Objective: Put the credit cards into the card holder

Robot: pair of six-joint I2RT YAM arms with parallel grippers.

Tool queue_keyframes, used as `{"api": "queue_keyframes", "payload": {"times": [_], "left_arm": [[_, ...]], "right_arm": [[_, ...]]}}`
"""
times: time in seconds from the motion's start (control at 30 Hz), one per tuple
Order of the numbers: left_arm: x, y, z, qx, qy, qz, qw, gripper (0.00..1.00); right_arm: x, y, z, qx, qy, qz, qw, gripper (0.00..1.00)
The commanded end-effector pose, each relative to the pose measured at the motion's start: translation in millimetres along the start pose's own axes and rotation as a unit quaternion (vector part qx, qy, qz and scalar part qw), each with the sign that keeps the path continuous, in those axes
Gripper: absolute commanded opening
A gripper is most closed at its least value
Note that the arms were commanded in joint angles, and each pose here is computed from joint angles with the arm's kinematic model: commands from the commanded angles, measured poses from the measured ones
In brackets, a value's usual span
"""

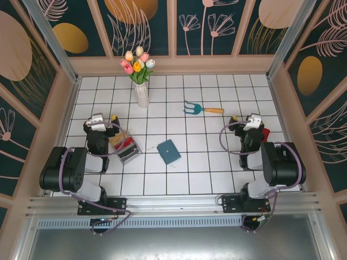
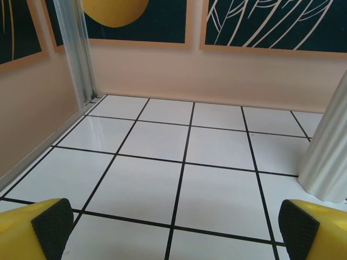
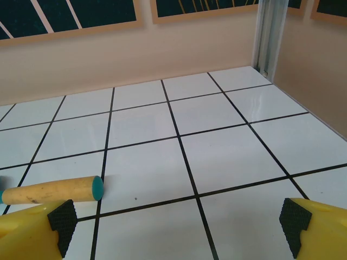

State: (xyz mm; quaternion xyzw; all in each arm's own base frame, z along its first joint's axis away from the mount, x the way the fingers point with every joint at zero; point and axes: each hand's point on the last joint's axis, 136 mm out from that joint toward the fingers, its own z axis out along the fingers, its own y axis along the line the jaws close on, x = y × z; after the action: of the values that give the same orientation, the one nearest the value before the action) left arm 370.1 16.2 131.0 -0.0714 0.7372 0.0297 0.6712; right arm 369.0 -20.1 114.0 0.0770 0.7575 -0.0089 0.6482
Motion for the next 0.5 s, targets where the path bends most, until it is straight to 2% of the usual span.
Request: {"api": "queue_keyframes", "payload": {"times": [0.0,0.47], "left_arm": [[-7.2,-1.9,3.0,0.006,-0.009,0.005,1.000,0.99],[-7.0,-2.2,3.4,0.007,-0.008,0.004,1.000,0.99]], "right_arm": [[-8.0,1.4,3.3,-0.006,-0.011,0.011,1.000,0.99],[-8.5,1.3,4.2,-0.009,-0.011,0.013,1.000,0.99]]}}
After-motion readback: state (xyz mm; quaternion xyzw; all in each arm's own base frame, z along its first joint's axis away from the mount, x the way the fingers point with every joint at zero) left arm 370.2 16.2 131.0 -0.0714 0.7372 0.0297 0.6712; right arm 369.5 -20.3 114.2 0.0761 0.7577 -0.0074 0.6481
